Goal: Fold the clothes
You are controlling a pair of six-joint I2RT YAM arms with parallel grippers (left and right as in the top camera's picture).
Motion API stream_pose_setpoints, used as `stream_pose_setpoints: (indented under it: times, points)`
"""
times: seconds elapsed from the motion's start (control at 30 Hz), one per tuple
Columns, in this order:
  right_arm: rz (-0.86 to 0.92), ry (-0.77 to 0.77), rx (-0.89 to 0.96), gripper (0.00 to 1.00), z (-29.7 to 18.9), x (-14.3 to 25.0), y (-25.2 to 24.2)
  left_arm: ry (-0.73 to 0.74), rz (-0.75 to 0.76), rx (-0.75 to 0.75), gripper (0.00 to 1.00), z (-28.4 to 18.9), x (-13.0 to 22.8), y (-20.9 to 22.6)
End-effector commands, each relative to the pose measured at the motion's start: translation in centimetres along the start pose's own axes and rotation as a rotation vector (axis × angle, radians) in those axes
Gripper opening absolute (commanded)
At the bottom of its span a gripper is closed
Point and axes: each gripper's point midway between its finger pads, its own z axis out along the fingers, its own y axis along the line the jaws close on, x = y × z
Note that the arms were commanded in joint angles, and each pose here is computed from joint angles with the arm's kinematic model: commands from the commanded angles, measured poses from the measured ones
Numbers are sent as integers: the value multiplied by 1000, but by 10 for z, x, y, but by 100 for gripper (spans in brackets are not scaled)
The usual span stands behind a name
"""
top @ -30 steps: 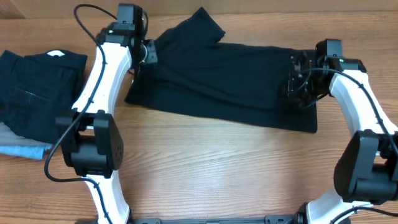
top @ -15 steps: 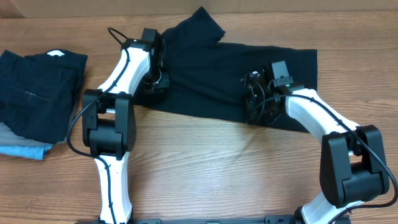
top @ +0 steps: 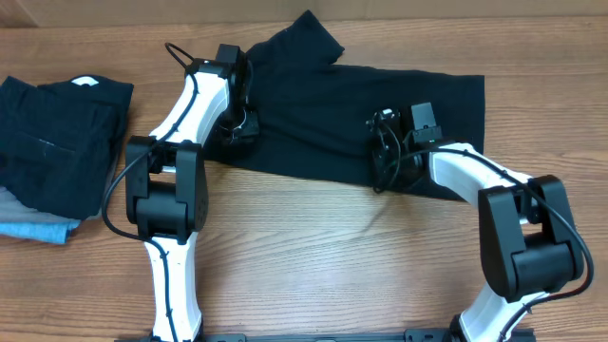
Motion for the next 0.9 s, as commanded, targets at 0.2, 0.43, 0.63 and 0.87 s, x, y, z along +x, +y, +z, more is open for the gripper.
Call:
stream_pose_setpoints:
  times: [0.2, 0.43, 0.63, 0.87]
  points:
    - [55, -176, 284, 4, -4, -41, -52, 30, 2, -2, 27, 7, 5, 1]
    - [194, -240, 335, 4, -20, -55, -74, -49, 53, 21, 23, -21, -18, -8]
    - [404, -145, 330, 4, -78, -40, -67, -236, 84, 71, 25, -91, -61, -31]
    - [434, -1, 376, 4, -72, -1, -72, -116, 76, 44, 24, -42, -35, -20]
